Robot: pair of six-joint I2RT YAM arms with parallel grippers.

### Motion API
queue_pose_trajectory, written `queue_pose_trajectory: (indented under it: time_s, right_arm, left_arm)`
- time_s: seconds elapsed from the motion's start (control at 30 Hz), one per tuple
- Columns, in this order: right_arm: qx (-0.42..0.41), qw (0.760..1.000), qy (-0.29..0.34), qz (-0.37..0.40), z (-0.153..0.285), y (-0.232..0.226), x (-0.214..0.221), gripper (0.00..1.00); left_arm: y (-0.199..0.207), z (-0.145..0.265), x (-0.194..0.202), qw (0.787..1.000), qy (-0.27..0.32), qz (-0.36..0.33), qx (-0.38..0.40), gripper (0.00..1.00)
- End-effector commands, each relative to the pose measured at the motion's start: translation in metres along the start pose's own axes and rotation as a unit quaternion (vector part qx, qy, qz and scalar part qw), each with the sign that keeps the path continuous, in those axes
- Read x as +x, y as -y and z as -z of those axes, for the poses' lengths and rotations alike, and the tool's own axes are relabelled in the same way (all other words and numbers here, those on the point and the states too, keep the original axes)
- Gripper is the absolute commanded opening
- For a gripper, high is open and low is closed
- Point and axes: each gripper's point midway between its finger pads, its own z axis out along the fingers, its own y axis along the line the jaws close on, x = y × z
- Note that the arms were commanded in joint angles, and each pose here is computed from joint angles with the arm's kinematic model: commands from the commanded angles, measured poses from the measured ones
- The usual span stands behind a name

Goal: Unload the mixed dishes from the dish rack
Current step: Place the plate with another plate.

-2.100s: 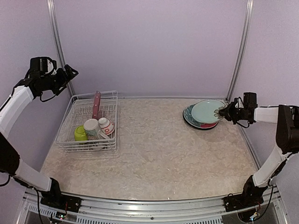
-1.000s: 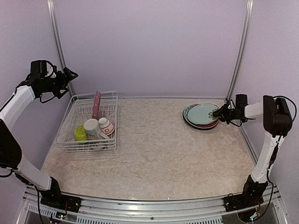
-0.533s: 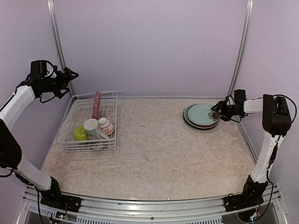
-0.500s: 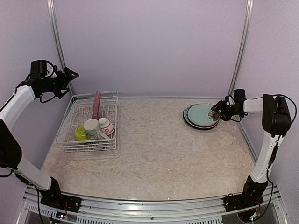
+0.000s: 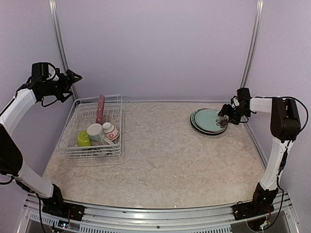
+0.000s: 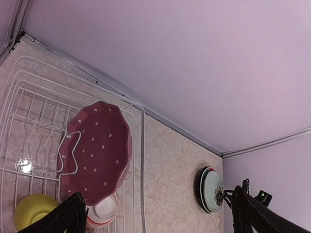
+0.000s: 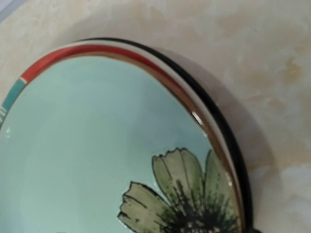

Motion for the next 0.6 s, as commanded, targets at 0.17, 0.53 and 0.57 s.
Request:
queue_pose_trajectory:
  time_s: [0.17,0.53,0.57]
  right_arm:
    - [0.051,0.997,-0.014,0.05,-0.005,-0.009,0.001,0.82]
    - [0.117,0.988,-0.007,0.101,0.03,0.002,0.02,1.0]
    - [0.117,0.988,-0.007,0.103,0.035,0.002,0.024,1.0]
  left_arm:
    - [0.008,-0.007,-0.001,0.999,-0.027,0.006,0.021,0.99]
    - [0.007,-0.032,0.017,0.995,-0.095,0.005,0.026,0.95]
    - [0.007,-0.035,0.02,0.995,-0.101,0.002,0.023,0.95]
